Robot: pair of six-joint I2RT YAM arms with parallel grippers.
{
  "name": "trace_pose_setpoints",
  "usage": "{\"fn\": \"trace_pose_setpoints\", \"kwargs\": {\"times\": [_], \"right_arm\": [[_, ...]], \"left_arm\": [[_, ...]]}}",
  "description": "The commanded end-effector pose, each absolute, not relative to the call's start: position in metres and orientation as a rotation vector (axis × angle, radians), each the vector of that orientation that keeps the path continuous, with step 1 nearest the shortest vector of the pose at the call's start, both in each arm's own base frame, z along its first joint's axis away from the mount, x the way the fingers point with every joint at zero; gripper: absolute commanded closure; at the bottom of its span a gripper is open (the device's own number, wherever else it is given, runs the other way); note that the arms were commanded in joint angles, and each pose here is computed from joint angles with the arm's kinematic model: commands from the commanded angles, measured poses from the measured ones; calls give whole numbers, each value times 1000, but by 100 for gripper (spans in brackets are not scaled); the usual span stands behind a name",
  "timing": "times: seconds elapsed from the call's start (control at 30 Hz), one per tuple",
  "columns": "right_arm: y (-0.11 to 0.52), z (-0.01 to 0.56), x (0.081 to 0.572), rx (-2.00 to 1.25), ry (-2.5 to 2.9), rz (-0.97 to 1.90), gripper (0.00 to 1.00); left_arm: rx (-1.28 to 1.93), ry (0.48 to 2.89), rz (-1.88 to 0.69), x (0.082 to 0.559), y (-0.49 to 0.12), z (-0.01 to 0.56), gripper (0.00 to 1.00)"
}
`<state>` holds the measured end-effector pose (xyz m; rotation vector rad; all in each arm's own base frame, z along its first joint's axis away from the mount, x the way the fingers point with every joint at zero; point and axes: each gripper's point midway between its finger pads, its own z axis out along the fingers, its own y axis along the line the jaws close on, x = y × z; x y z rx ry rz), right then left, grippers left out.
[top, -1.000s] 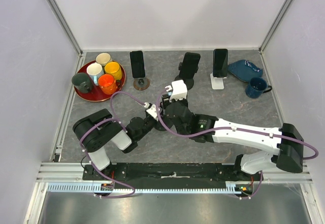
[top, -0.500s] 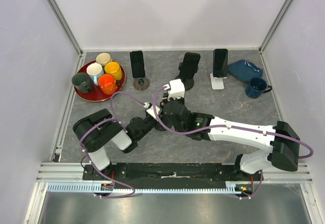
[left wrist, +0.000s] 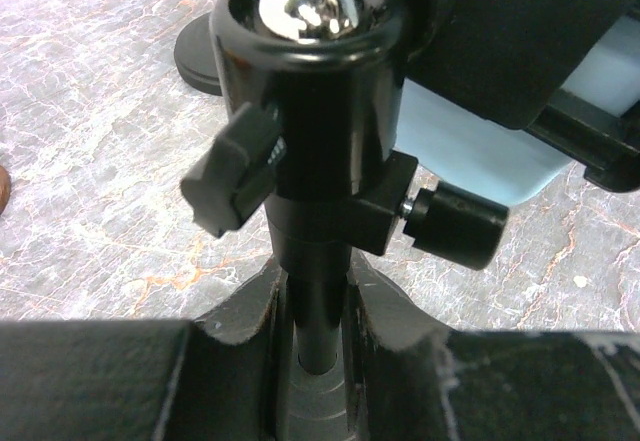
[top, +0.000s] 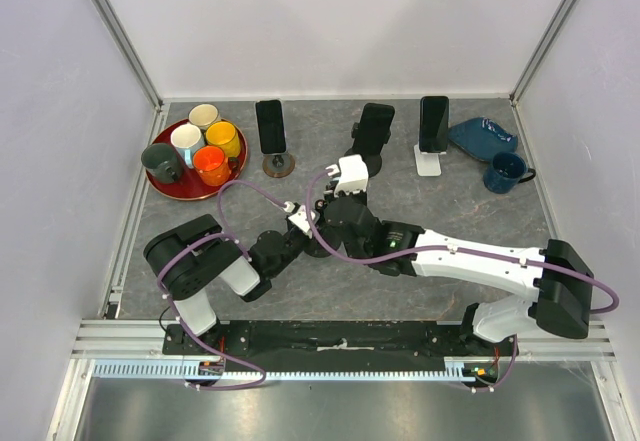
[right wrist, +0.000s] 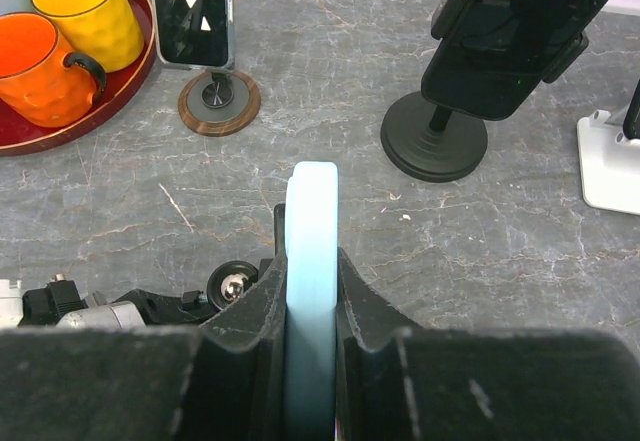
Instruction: Remove the phone from the phone stand
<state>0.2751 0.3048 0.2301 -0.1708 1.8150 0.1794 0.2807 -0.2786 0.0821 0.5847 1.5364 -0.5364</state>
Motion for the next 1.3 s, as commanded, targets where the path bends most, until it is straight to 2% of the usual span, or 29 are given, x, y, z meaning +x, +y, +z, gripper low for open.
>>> {"fn": "trace_pose_setpoints", "kwargs": {"times": [0.0,0.53,0.7,1.27], "right_arm": [[305,222,262,-176,1860,244,100],[312,213,235,-72,1891,290,100],[298,218,237,16,1851,252,100],[286,240,233,184,1806,408,100]], "left_arm": [[513,1588,-343,302,-249,70,98],[427,1668,-273,313,-238,61,98],[383,1683,-268,314,-234,59,98],[309,1710,-256,318,-222,57,98]]}}
